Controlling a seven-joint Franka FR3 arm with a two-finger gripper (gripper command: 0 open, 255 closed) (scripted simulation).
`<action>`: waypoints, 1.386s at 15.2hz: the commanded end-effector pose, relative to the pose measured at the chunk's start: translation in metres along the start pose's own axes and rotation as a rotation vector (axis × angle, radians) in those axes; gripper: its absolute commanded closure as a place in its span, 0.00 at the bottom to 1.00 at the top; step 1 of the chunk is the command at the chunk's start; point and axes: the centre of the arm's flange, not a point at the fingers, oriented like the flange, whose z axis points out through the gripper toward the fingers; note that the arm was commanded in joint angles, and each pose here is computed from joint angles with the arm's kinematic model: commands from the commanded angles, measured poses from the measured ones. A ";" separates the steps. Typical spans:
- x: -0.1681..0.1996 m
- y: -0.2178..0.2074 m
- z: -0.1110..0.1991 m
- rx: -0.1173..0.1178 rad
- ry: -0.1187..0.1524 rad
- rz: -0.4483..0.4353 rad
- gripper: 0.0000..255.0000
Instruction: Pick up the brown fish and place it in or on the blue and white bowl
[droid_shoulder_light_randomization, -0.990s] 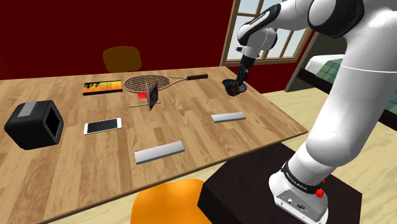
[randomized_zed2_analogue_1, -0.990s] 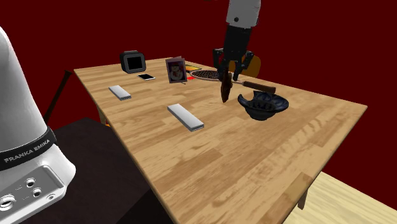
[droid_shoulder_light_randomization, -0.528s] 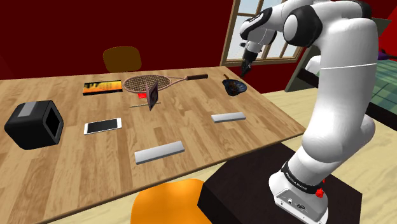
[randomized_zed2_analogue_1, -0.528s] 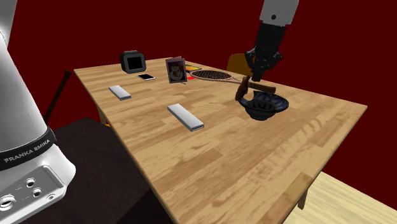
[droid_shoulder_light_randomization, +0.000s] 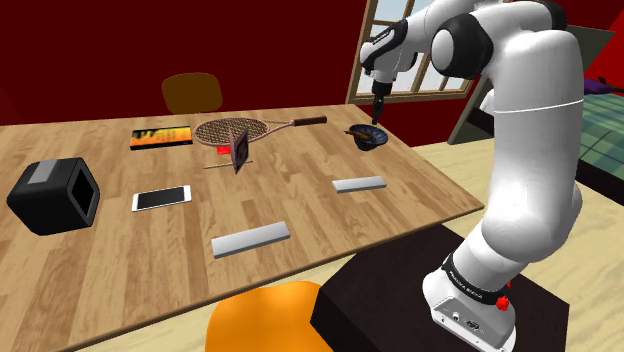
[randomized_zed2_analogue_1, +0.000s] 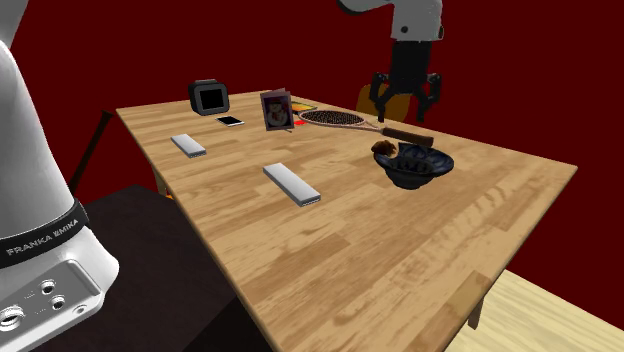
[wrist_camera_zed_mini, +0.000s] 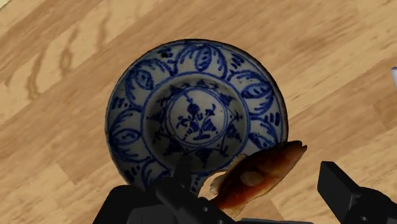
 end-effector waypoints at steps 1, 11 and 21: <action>0.040 -0.019 0.008 -0.065 -0.105 0.181 0.00; 0.118 -0.030 0.069 -0.187 -0.338 0.523 0.00; 0.114 -0.029 0.082 -0.187 -0.338 0.523 0.00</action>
